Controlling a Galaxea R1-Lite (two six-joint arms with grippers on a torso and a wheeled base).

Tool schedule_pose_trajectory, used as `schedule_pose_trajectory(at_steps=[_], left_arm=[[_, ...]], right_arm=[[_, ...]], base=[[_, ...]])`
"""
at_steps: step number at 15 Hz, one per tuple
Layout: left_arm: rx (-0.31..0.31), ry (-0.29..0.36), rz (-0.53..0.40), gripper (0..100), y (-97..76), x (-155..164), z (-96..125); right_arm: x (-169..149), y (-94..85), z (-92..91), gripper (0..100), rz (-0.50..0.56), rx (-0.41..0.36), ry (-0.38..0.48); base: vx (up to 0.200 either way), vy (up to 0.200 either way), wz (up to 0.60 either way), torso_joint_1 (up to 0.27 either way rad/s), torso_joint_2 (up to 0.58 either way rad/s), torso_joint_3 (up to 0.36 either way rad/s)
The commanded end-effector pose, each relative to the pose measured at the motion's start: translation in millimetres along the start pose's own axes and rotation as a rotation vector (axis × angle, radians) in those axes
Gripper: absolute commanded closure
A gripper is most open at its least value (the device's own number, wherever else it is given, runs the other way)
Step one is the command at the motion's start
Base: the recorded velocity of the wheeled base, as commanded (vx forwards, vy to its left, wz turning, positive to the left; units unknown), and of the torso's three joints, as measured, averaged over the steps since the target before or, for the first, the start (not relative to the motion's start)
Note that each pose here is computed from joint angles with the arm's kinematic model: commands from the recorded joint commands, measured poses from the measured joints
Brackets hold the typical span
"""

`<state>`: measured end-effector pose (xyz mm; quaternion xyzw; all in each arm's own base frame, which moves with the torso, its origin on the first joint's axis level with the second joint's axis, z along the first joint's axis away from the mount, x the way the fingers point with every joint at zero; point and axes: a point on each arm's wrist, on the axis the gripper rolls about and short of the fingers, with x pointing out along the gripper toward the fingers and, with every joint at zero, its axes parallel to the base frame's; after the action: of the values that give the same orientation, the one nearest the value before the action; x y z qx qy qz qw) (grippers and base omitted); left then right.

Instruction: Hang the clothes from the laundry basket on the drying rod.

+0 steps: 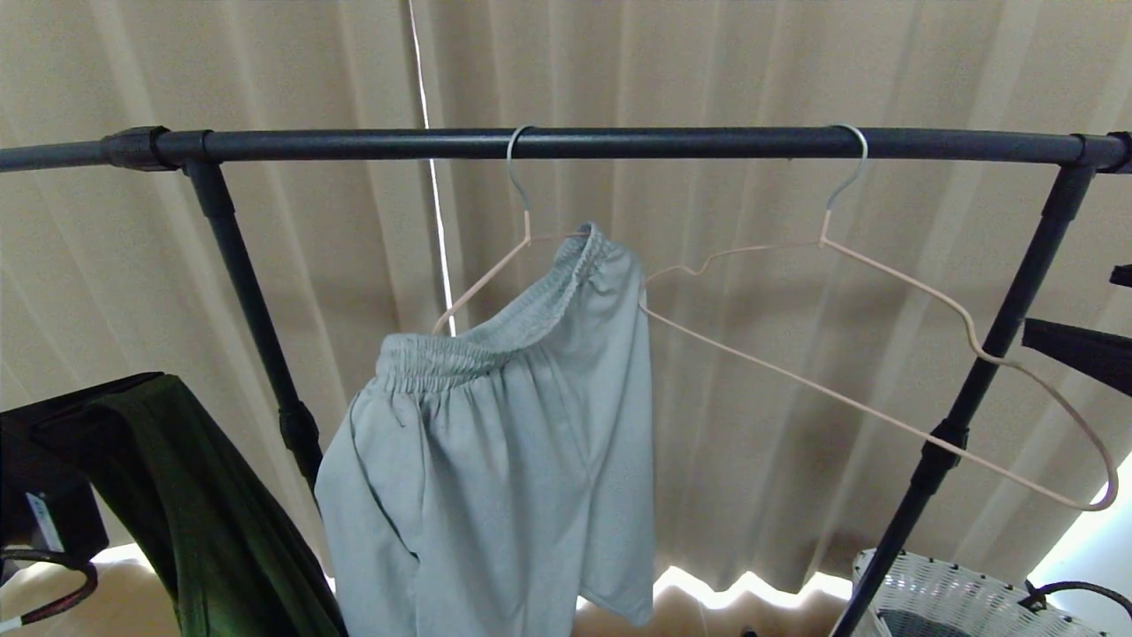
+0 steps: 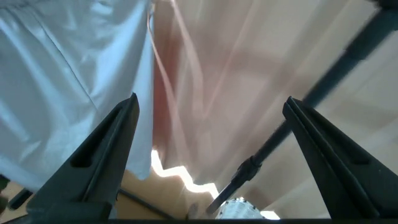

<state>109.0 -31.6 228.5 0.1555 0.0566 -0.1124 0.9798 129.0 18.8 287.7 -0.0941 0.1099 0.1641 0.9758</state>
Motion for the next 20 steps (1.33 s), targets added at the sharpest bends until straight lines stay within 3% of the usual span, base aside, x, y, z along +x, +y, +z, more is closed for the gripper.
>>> schedule_pose_trajectory(at_steps=[1,4,7,13,17,20], left_arm=[[0.001,0.002,-0.004,100,-0.4,0.5,-0.4],[0.002,0.009,-0.009,100,-1.0,2.4,-0.9],[0.003,0.016,-0.012,100,-1.7,2.6,-3.1],[0.005,0.022,-0.014,100,-2.1,3.4,-4.4],[0.006,0.023,-0.016,100,-2.3,4.1,-4.1],[0.003,0.054,-0.019,100,-3.5,8.2,-8.3]], right_arm=[[42.9,-9.2,4.9,0,0.021,0.016,0.085],[59.4,-0.1,13.6,0,0.1,0.009,0.132],[52.6,13.2,25.5,0,0.158,0.111,0.135],[55.7,21.0,24.4,0,0.196,0.101,0.158],[74.2,26.8,24.6,0,0.153,0.087,0.245],[80.6,40.3,34.0,0,0.198,0.079,0.229]], base=[[0.0,0.0,0.0,0.0,0.0,0.0],[0.0,0.0,0.0,0.0,0.0,0.0],[0.0,0.0,0.0,0.0,0.0,0.0],[0.0,0.0,0.0,0.0,0.0,0.0],[0.0,0.0,0.0,0.0,0.0,0.0],[0.0,0.0,0.0,0.0,0.0,0.0]])
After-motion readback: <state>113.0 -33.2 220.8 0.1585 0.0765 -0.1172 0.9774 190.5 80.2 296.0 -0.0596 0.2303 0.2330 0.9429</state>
